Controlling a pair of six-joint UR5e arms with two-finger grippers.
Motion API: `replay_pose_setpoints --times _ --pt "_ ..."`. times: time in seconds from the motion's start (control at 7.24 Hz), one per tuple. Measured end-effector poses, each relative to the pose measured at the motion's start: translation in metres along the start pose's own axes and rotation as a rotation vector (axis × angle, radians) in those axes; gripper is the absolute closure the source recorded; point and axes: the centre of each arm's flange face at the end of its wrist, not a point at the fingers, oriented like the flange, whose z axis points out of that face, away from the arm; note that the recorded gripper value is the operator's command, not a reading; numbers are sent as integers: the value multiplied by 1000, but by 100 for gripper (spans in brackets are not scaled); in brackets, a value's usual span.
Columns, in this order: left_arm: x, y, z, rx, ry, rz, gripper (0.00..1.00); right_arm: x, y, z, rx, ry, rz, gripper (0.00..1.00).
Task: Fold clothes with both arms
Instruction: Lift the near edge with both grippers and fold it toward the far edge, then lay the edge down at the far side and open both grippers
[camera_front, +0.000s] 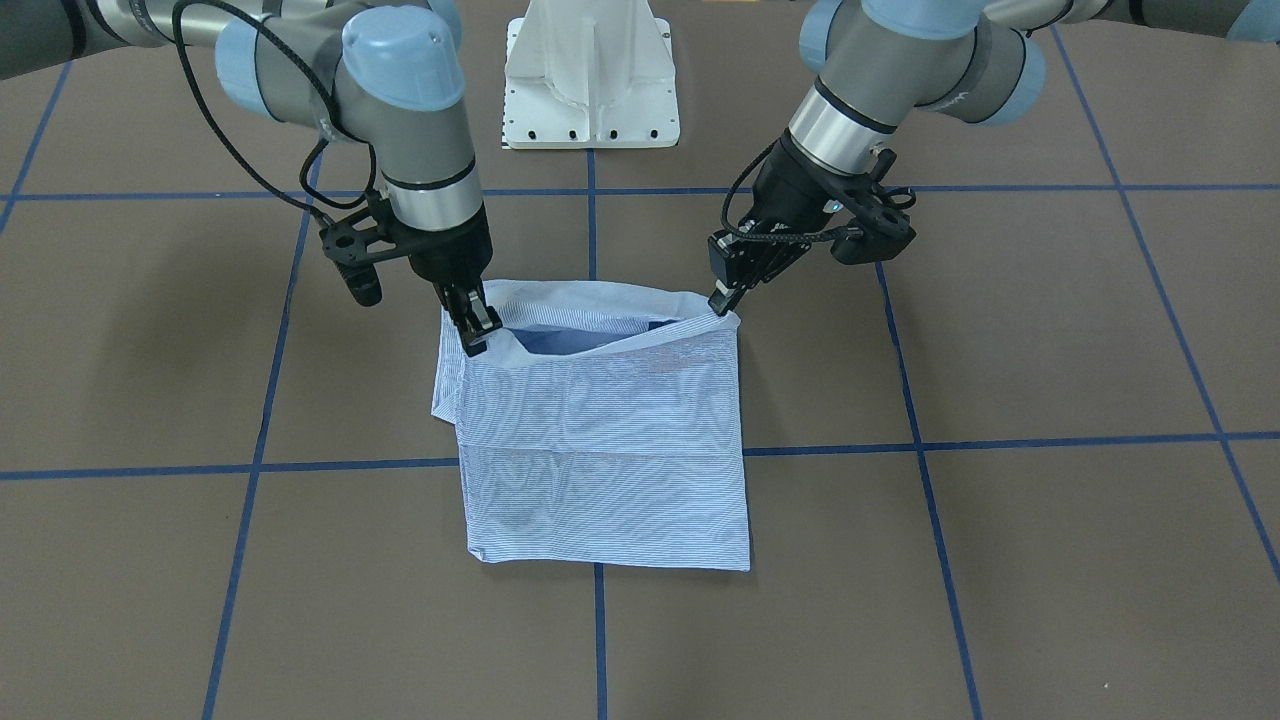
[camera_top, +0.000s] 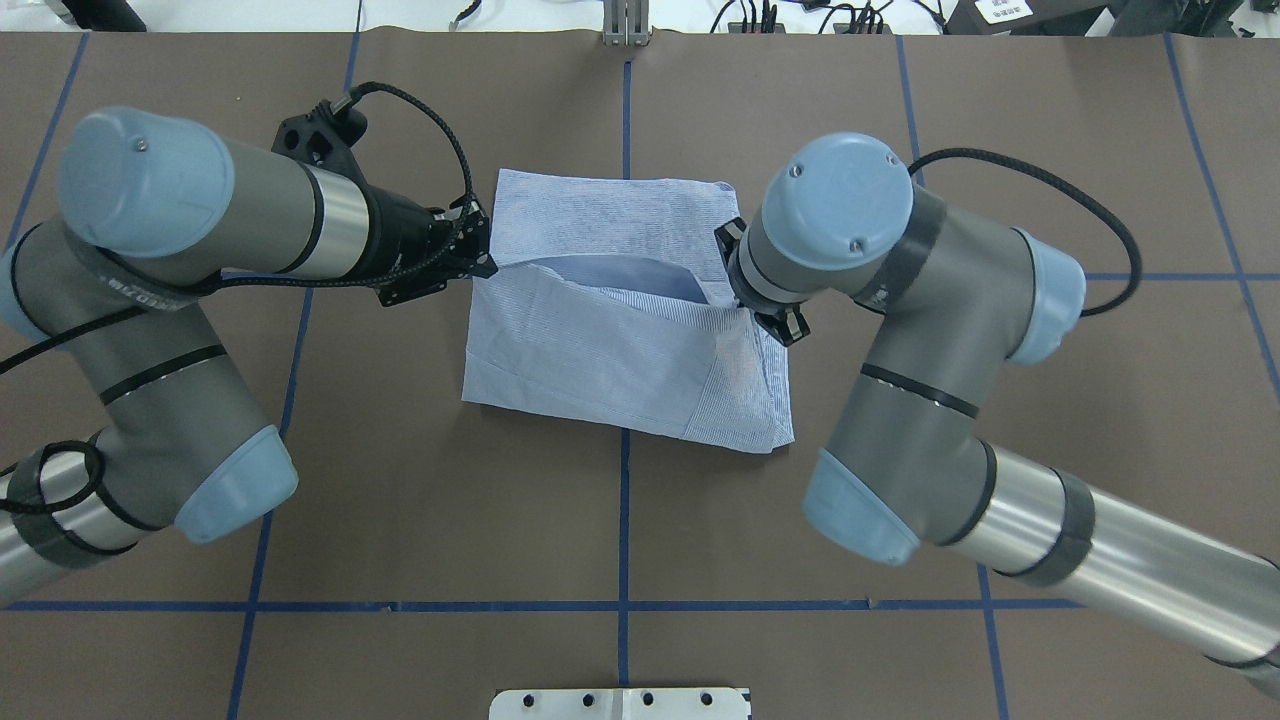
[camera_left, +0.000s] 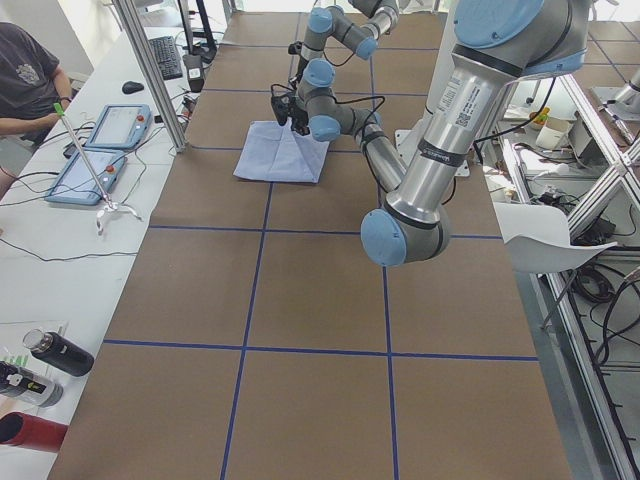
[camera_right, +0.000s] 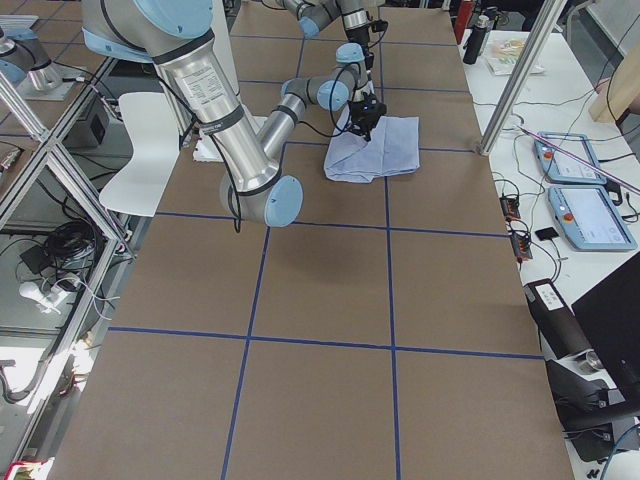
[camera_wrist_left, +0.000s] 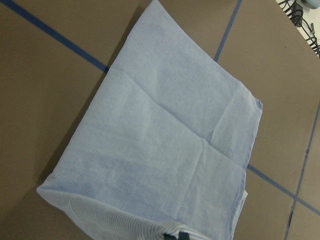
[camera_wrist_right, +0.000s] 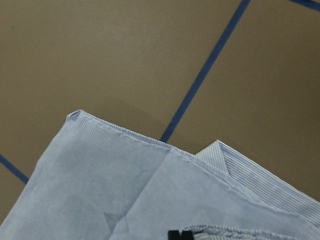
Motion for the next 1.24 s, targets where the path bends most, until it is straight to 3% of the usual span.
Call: replay_pose_setpoints --times 0.55,0.97,1.1,1.24 --pt "14 -69 72 60 -10 15 100 -76 -27 39 26 42 -51 100" --pt "6 -102 124 80 -17 30 100 -97 -45 75 34 58 -105 100" --pt "7 -108 136 90 -23 29 100 -99 -54 87 39 66 -129 89" --pt "11 -114 146 106 -27 27 77 -100 -61 97 41 66 -150 37"
